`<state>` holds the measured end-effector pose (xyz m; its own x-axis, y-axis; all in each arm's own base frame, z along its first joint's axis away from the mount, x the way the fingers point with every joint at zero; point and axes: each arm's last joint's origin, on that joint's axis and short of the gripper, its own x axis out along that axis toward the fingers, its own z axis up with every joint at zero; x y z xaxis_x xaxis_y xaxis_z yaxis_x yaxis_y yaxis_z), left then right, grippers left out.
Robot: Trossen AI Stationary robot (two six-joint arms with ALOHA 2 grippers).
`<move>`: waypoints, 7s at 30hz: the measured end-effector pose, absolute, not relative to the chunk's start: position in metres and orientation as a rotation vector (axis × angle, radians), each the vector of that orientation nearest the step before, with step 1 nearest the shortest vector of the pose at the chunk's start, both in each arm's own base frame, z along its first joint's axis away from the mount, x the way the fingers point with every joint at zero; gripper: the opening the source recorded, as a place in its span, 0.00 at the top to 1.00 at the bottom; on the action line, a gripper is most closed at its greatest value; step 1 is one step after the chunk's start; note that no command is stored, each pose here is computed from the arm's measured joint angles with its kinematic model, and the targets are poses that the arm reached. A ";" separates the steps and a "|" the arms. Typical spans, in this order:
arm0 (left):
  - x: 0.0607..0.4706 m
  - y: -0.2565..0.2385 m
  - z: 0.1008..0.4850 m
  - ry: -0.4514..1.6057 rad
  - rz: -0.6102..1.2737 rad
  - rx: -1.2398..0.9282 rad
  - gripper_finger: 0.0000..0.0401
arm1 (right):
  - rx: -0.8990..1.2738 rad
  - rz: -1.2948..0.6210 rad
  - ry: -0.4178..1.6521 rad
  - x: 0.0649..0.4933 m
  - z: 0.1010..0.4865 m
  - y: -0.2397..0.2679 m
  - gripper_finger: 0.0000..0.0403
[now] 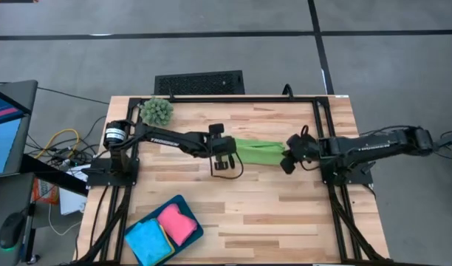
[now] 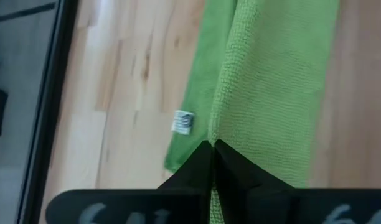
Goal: Fold microfiber towels
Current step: Fold the green microfiber towel
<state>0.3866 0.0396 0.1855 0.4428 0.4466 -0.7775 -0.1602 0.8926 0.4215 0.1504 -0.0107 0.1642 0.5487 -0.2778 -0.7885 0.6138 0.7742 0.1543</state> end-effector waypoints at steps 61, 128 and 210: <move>0.355 0.084 0.140 0.773 0.467 -0.356 0.97 | 0.739 -0.810 0.709 0.142 0.117 -0.039 0.77; 0.368 -0.048 0.109 0.813 0.418 -0.737 0.95 | 0.823 -0.527 0.587 0.177 0.137 0.036 0.77; 0.445 0.022 0.118 0.850 0.120 -0.323 1.00 | 0.916 -0.702 0.859 0.160 0.163 0.012 0.49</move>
